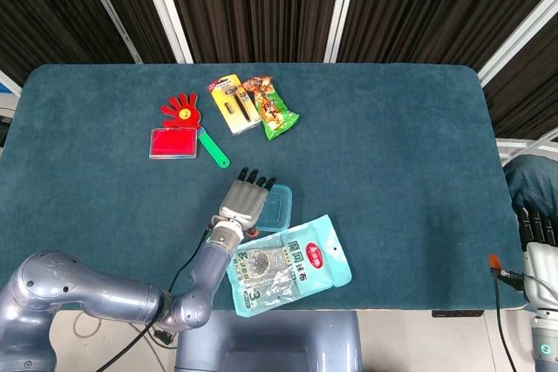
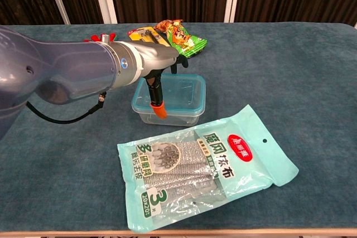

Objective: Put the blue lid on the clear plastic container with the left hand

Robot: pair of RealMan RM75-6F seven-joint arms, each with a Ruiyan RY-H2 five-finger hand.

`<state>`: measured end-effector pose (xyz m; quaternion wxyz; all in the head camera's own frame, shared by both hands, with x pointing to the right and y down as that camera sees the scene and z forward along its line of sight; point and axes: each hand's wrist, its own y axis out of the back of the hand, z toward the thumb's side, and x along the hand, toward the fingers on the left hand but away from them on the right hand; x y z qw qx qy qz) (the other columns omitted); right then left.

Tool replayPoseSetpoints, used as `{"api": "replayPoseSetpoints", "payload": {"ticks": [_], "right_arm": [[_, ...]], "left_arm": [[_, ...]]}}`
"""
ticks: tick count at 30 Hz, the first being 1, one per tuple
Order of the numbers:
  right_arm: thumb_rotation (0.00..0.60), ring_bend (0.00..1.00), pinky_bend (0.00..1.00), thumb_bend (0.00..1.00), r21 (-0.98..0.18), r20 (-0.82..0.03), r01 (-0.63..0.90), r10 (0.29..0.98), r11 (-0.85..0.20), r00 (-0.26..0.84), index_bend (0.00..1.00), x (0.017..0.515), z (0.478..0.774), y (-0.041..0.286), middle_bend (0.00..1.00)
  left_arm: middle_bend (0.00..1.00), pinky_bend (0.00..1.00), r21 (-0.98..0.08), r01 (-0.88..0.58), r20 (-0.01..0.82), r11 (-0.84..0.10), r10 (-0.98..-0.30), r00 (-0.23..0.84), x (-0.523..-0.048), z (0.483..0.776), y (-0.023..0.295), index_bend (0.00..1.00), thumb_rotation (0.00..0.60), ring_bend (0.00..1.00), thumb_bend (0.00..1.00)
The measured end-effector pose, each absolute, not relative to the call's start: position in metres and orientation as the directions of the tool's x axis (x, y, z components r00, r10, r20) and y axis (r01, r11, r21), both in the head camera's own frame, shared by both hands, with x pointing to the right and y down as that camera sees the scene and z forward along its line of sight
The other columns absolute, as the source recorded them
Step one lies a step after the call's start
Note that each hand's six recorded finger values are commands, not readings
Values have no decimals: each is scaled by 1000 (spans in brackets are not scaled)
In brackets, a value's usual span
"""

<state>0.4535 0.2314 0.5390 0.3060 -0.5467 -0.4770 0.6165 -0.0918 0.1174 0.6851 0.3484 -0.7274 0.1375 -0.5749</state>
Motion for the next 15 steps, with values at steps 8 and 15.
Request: {"api": "replayPoseSetpoints", "payload": {"ticks": [8, 15], "right_arm": [[600, 0, 0, 351, -923, -382, 146, 898, -357, -219, 0, 454, 539, 232, 0], [600, 0, 0, 352, -922, -383, 147, 897, -357, -220, 0, 454, 539, 233, 0]], "left_arm": [[240, 0, -672, 202, 735, -713, -607, 302, -92, 684, 118, 86, 600, 0, 126], [235, 0, -671, 208, 736, -712, -607, 299, -91, 687, 118, 86, 600, 0, 126]]}}
